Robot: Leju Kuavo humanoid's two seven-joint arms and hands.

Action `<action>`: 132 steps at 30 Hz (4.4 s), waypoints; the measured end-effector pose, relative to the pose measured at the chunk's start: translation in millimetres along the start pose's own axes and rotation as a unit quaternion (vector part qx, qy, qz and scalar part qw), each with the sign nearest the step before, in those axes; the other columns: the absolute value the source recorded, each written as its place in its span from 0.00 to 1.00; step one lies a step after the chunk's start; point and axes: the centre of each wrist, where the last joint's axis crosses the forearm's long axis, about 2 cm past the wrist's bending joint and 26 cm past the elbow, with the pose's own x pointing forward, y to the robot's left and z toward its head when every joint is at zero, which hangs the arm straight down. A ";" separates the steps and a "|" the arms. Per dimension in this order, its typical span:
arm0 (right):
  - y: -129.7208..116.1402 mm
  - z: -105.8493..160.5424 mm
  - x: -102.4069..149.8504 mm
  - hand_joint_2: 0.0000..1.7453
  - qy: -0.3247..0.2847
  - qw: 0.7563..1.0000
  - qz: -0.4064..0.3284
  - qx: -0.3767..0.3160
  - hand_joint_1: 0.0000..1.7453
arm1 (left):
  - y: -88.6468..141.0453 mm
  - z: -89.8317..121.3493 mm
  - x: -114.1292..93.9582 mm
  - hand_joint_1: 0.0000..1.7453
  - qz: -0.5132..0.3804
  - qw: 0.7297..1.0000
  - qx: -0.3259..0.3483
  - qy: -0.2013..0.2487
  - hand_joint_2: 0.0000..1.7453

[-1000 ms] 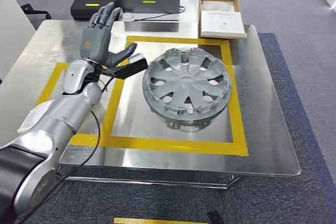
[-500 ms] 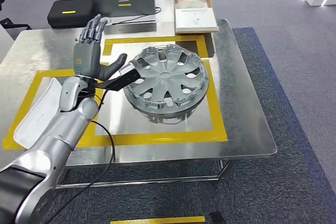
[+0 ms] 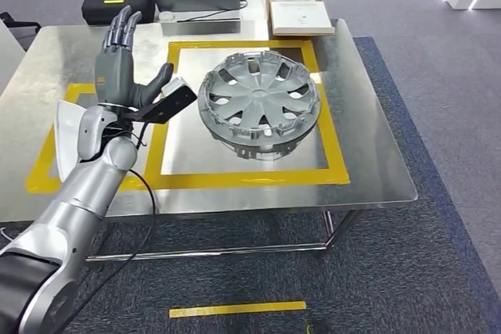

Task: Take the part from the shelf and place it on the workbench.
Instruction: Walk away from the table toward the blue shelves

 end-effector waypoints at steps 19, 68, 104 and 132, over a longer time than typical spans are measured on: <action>-2.1 -0.2 2.1 0.00 -0.029 0.999 0.007 -0.014 0.00 | 22.4 6.5 -0.4 0.00 0.047 0.998 0.049 0.002 0.00; -11.2 -0.1 -10.4 0.00 -0.026 0.990 -0.023 -0.139 0.00 | -77.6 430.7 -2.1 0.00 0.225 0.795 -0.113 0.551 0.00; -7.2 -0.5 -11.9 0.00 0.017 0.991 -0.115 -0.071 0.00 | -86.4 517.7 98.2 0.00 0.198 0.461 -0.458 0.734 0.00; -4.7 -0.3 -12.5 0.00 0.027 0.973 -0.222 -0.053 0.00 | -77.1 525.8 75.7 0.00 0.325 0.446 -0.181 0.814 0.00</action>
